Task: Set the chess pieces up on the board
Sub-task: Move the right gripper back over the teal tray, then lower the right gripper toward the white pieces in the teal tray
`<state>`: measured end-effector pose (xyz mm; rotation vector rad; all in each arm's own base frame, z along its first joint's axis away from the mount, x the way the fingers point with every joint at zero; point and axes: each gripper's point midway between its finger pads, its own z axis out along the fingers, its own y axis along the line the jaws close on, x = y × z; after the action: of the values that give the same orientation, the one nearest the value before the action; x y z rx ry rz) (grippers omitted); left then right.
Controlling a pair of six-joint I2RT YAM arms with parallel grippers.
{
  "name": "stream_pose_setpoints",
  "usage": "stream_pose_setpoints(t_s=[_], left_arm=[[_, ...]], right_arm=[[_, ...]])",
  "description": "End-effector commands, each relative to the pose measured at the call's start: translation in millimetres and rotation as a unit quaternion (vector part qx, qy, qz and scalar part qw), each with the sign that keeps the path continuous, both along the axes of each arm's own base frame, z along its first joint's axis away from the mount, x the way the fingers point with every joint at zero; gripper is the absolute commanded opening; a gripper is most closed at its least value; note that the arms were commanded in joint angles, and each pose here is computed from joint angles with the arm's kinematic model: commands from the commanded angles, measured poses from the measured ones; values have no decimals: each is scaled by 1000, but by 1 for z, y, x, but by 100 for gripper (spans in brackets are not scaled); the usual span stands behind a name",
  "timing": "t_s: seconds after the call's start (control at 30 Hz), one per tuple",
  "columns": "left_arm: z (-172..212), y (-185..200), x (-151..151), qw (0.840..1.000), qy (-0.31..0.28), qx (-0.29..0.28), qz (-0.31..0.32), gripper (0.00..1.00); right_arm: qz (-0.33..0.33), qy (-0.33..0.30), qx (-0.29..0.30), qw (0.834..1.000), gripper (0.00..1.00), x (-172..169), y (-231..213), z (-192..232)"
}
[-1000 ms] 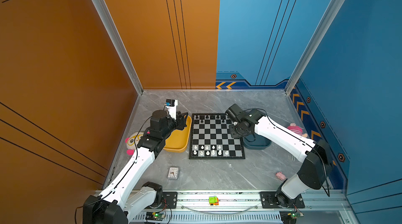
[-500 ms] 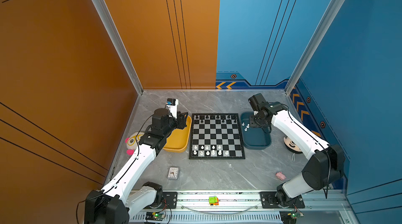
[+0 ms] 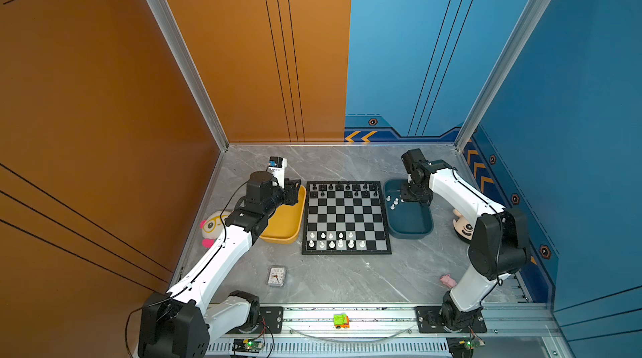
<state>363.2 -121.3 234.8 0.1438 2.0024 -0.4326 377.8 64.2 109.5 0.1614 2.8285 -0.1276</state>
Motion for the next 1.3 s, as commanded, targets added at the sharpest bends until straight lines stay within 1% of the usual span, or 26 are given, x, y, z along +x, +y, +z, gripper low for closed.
stream_pose_setpoints(t_s=[0.0,0.17,0.43,0.93,1.27], left_arm=[[13,4,7,1000,-18,7,7,48],[13,7,10,1000,-18,5,10,48],[9,11,11,1000,-12,6,14,48],[5,13,13,1000,-8,3,16,48],[4,14,13,1000,-6,3,17,48]], right_arm=[[-7,-10,14,1000,38,17,2,-3],[-16,-3,31,999,38,28,5,-18],[-27,5,34,999,37,39,3,-34],[-35,20,44,998,36,49,2,-54],[-38,30,46,998,33,51,2,-63]])
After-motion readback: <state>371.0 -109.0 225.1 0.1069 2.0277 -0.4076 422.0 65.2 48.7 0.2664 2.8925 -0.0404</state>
